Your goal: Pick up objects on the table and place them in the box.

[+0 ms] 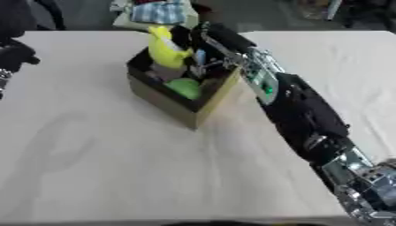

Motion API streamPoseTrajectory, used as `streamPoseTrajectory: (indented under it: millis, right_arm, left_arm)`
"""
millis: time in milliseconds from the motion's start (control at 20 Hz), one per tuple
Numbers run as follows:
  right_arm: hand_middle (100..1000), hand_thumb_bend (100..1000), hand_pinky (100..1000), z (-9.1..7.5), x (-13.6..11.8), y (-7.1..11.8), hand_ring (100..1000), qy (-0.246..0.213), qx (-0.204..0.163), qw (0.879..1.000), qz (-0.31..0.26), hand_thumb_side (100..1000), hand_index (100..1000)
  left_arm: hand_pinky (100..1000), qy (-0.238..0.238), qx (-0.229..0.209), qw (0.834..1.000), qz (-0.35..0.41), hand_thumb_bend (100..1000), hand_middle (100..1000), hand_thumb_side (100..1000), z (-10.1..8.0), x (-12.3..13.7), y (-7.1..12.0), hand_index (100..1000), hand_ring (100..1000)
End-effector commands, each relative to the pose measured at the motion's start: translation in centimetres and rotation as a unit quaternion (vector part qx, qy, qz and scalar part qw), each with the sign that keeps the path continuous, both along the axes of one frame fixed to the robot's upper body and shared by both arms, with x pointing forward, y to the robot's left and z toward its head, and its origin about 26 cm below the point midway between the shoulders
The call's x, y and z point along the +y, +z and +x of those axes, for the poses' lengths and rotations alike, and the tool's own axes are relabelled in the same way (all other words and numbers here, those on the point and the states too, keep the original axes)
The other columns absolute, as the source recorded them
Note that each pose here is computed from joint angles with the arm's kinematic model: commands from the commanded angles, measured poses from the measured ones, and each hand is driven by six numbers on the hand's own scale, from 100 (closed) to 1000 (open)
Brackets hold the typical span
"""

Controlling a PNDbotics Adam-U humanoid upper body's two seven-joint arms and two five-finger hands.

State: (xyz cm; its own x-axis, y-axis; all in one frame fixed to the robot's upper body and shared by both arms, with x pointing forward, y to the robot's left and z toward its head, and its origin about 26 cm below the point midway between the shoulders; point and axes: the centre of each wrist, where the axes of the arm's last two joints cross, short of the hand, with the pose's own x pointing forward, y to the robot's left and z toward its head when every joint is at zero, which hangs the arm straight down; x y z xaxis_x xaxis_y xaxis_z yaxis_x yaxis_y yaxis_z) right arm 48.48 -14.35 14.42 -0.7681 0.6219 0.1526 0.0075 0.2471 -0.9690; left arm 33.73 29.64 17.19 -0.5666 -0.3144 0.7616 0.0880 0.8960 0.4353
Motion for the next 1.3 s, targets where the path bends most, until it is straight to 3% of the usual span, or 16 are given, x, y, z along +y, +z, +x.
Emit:
streamPoseTrajectory:
  millis: [50, 200, 350, 400, 450, 550, 750, 950, 1300]
  right_arm:
    - [501, 100, 578, 0.4, -0.7, 0.7, 610, -0.012, -0.01, 1.0, -0.014, 100, 554]
    - [586, 100, 606, 0.4, -1.1, 0.5, 654, -0.022, -0.007, 0.999, -0.023, 170, 682]
    - [708, 184, 648, 0.5, -1.8, 0.6, 722, -0.033, 0.001, 0.999, -0.038, 272, 807]
    - [708, 184, 648, 0.6, -1.9, 0.6, 722, -0.036, 0.005, 0.998, -0.042, 272, 807]
    - [779, 281, 673, 0.6, -2.2, 0.7, 757, -0.04, 0.008, 0.998, -0.045, 334, 887]
    - [848, 404, 708, 0.7, -2.8, 1.1, 797, -0.047, 0.014, 0.998, -0.05, 401, 946]
    - [911, 519, 740, 0.7, -3.8, 2.7, 834, -0.05, 0.006, 0.998, -0.047, 458, 968]
    - [934, 565, 746, 0.4, -4.7, 4.8, 843, -0.046, -0.02, 0.998, -0.025, 482, 973]
    - [920, 533, 727, -1.0, -7.0, 9.0, 831, -0.037, -0.098, 0.994, 0.042, 485, 959]
  left_arm:
    - [763, 0.003, -0.018, 1.0, 0.004, 497, 557, 666, -0.1, 0.3, 1.2, 803, 600]
    - [763, 0.003, -0.018, 1.0, 0.005, 498, 557, 666, -0.1, 0.3, 1.2, 803, 600]
    - [763, 0.005, -0.018, 1.0, 0.005, 498, 557, 666, -0.1, 0.4, 1.2, 803, 599]
    - [763, 0.005, -0.018, 1.0, 0.006, 498, 557, 666, -0.1, 0.4, 1.2, 803, 599]
    - [763, 0.006, -0.018, 1.0, 0.006, 499, 557, 666, -0.1, 0.4, 1.2, 804, 599]
    - [764, 0.007, -0.018, 1.0, 0.006, 500, 557, 666, -0.1, 0.5, 1.2, 804, 599]
    - [763, 0.01, -0.018, 1.0, 0.007, 500, 557, 666, -0.1, 0.6, 1.2, 804, 599]
    - [763, 0.013, -0.018, 1.0, 0.008, 501, 557, 665, -0.1, 0.8, 1.2, 804, 599]
    - [763, 0.023, -0.017, 1.0, 0.009, 502, 556, 666, -0.2, 1.2, 1.2, 803, 598]
